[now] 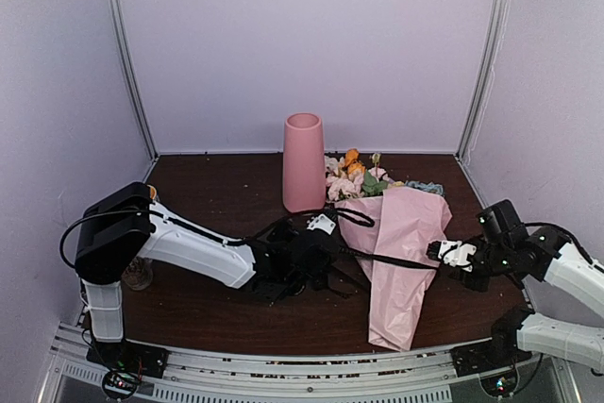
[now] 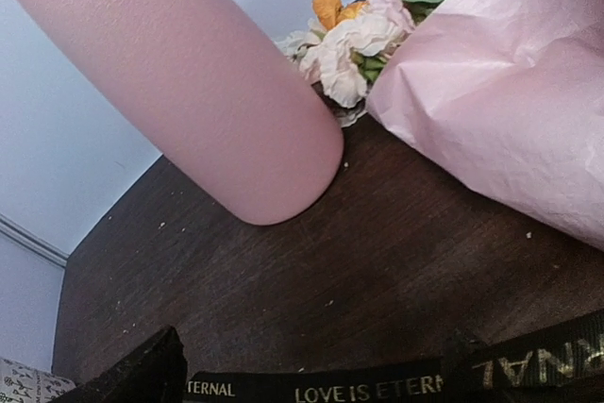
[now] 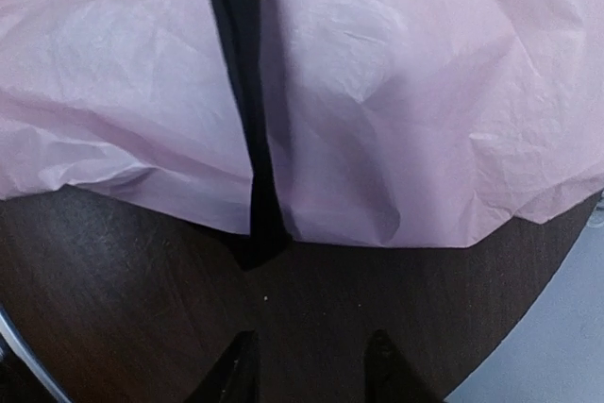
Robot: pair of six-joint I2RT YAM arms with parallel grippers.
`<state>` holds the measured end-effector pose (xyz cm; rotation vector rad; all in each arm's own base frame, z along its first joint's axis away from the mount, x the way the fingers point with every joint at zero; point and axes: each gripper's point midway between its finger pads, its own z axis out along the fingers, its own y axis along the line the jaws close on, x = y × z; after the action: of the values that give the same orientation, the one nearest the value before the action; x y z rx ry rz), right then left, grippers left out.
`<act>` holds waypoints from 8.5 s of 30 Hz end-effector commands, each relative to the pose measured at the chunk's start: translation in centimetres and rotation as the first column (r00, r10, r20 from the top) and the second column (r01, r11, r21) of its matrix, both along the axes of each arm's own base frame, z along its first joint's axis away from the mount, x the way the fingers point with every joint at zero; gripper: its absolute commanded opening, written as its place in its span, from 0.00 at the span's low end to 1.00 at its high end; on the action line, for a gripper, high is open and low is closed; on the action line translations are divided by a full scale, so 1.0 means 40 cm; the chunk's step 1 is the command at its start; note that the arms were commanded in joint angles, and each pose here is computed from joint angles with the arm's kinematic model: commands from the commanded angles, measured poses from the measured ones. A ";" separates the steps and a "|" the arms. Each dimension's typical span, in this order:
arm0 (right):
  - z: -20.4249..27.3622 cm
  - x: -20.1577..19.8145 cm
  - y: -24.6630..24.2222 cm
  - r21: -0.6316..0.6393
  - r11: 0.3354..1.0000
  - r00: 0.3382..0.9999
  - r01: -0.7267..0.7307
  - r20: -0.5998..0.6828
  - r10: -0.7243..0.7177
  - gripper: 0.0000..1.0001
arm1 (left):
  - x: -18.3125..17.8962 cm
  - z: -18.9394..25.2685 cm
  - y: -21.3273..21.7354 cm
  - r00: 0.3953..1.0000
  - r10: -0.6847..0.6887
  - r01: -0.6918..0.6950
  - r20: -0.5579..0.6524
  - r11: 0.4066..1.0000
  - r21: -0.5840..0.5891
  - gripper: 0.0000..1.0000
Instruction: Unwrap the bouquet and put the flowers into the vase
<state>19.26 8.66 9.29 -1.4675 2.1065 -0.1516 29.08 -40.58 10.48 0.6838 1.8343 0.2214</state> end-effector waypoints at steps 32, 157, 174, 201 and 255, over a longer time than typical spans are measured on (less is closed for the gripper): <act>0.189 0.087 0.476 0.510 0.825 0.925 -0.243 -0.135 0.356 0.00 | -0.032 0.172 -0.074 0.994 -0.094 0.109 0.056 0.924 -0.368 0.98; 0.044 0.182 0.271 -0.124 0.939 0.947 -0.321 -0.068 0.314 0.40 | -0.061 0.107 0.072 0.947 -0.245 0.154 -0.208 0.914 -0.377 0.89; 0.144 0.214 0.260 -0.088 0.980 0.974 -0.181 0.120 0.191 0.00 | -0.063 0.092 0.085 0.948 -0.229 0.136 -0.222 0.920 -0.368 0.89; 0.104 0.076 -0.475 0.134 0.521 0.516 0.843 0.068 -0.854 0.44 | -0.098 0.071 -0.119 0.811 -0.511 0.406 -0.286 0.842 -0.355 0.87; 0.294 -0.038 -0.105 0.371 0.905 0.976 0.210 -0.020 -0.219 0.68 | -0.286 0.382 -0.444 0.554 -0.831 0.790 -0.051 0.545 -0.280 0.58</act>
<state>18.35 4.12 22.38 -0.8353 2.1272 0.1618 15.44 -60.63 27.50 1.4022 1.4158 -0.8351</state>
